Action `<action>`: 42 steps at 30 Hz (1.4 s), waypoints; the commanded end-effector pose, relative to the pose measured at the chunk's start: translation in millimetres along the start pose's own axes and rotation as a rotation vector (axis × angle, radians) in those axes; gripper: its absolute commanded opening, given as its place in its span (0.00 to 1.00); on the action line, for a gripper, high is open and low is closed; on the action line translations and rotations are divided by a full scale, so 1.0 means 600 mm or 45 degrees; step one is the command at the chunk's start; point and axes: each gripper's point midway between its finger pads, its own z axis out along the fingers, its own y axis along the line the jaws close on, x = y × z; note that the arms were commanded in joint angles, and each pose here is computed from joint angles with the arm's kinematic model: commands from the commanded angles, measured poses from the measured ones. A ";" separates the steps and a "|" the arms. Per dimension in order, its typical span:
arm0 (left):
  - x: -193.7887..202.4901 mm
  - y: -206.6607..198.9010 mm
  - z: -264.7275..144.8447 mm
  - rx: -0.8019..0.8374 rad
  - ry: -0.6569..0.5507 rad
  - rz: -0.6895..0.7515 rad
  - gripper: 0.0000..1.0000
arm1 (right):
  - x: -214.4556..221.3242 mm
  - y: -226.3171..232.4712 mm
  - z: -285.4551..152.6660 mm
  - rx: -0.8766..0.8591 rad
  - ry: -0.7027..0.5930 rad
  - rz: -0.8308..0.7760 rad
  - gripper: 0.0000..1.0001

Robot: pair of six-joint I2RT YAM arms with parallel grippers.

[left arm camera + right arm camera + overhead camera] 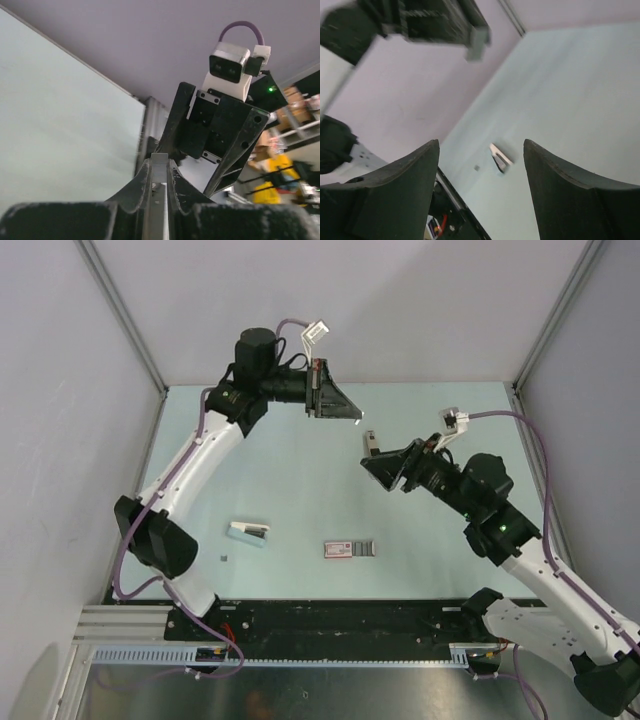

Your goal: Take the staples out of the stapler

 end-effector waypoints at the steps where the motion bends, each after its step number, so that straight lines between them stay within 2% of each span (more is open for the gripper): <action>1: -0.017 -0.091 -0.026 0.198 -0.022 -0.078 0.00 | -0.109 0.110 -0.021 -0.290 -0.247 -0.031 0.73; 7: -0.010 -0.123 -0.037 0.326 -0.101 -0.166 0.00 | -0.135 0.141 -0.022 -0.393 -0.302 -0.004 0.72; 17: 0.000 -0.133 -0.043 0.347 -0.127 -0.197 0.00 | -0.136 0.136 0.000 -0.401 -0.302 0.065 0.69; 34: 0.025 -0.112 -0.034 0.317 -0.169 -0.263 0.00 | -0.122 0.144 0.029 -0.445 -0.265 0.160 0.52; 42: 0.023 -0.114 -0.035 0.319 -0.174 -0.252 0.00 | -0.100 0.140 0.041 -0.420 -0.219 0.168 0.48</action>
